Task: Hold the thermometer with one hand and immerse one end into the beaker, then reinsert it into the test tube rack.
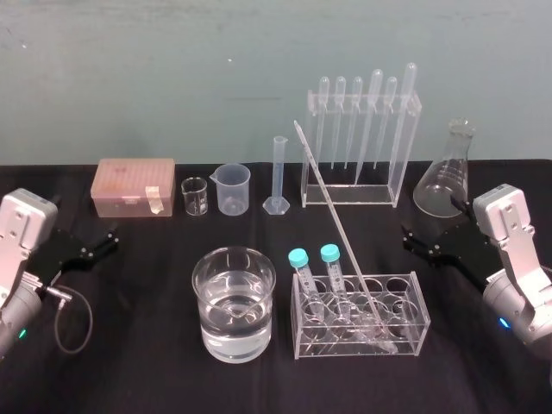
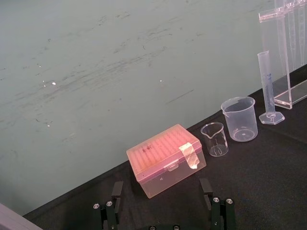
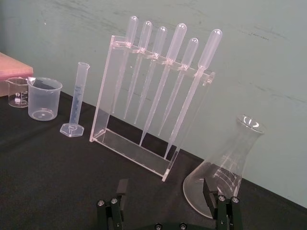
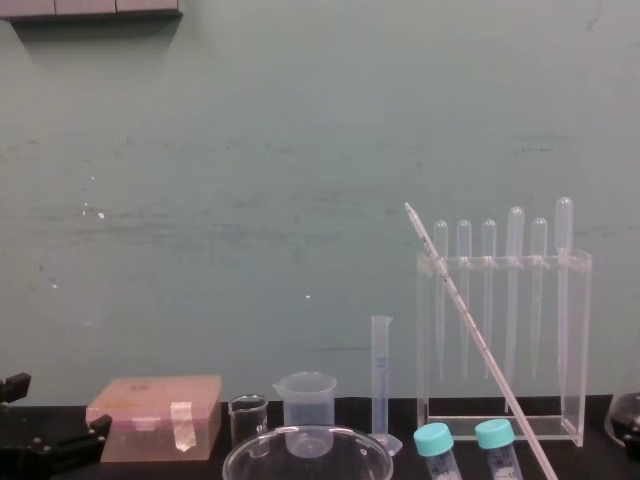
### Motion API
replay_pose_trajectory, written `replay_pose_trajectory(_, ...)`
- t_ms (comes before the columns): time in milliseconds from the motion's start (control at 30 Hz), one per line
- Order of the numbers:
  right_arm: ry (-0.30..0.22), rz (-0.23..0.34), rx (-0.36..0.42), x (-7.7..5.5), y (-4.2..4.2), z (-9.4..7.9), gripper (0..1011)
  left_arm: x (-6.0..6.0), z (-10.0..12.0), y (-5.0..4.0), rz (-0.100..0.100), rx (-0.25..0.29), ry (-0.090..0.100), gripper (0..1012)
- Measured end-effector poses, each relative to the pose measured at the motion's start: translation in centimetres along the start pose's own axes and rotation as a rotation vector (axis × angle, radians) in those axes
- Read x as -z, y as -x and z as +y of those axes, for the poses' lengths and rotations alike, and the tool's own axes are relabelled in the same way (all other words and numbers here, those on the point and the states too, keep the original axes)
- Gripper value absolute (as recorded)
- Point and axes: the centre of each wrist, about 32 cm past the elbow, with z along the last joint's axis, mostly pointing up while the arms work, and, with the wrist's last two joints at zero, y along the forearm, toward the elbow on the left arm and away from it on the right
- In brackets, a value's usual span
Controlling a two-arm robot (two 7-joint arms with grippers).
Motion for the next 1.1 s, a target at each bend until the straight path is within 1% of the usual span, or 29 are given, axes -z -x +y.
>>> replay_pose_trajectory(500, 0.0, 0.0, 0.0, 0.0, 0.0, 0.0, 1003, 0.0, 0.0, 0.0, 0.0, 0.0, 0.0, 1008)
replay_pose_trajectory(567, -0.003, 0.007, -0.012, -0.3, -0.41, 0.0, 1003, 0.0, 0.0, 0.0, 0.0, 0.0, 0.0, 1008)
replay_pose_trajectory(600, -0.008, 0.019, -0.019, -0.7, -0.68, 0.0, 1003, 0.0, 0.0, 0.0, 0.0, 0.0, 0.0, 1008)
replay_pose_trajectory(633, -0.008, 0.055, -0.039, -1.3, -1.22, 0.0, 1003, 0.0, 0.0, 0.0, 0.0, 0.0, 0.0, 1008)
replay_pose_trajectory(667, -0.006, 0.078, -0.053, -1.7, -1.51, 0.0, 1003, 0.0, 0.0, 0.0, 0.0, 0.0, 0.0, 1008)
replay_pose_trajectory(700, 0.0, 0.123, -0.083, -2.5, -2.11, -0.1, 1003, 0.0, 0.0, 0.0, 0.0, 0.0, 0.0, 1008)
replay_pose_trajectory(733, 0.0, 0.123, -0.083, -2.5, -2.11, -0.1, 1003, 0.0, 0.0, 0.0, 0.0, 0.0, 0.0, 1008)
replay_pose_trajectory(800, 0.014, 0.212, -0.158, -4.2, -3.29, -0.4, 1003, 0.0, 0.0, 0.0, 0.0, 0.0, 0.0, 1008)
replay_pose_trajectory(833, 0.014, 0.212, -0.158, -4.2, -3.29, -0.4, 1003, 0.0, 0.0, 0.0, 0.0, 0.0, 0.0, 1008)
replay_pose_trajectory(867, 0.017, 0.255, -0.201, -5.1, -3.83, -0.5, 1003, 0.0, 0.0, 0.0, 0.0, 0.0, 0.0, 1008)
replay_pose_trajectory(933, 0.014, 0.306, -0.26, -6.3, -4.47, -0.7, 1003, 0.0, 0.0, 0.0, 0.0, 0.0, 0.0, 1008)
replay_pose_trajectory(967, 0.013, 0.321, -0.281, -6.7, -4.67, -0.7, 1003, 0.0, 0.0, 0.0, 0.0, 0.0, 0.0, 1008)
replay_pose_trajectory(1000, 0.007, 0.344, -0.324, -7.5, -5.0, -0.8, 1003, 0.0, 0.0, 0.0, 0.0, 0.0, 0.0, 1008)
replay_pose_trajectory(1100, -0.002, 0.367, -0.387, -8.6, -5.41, -0.9, 1003, 0.0, 0.0, 0.0, 0.0, 0.0, 0.0, 1008)
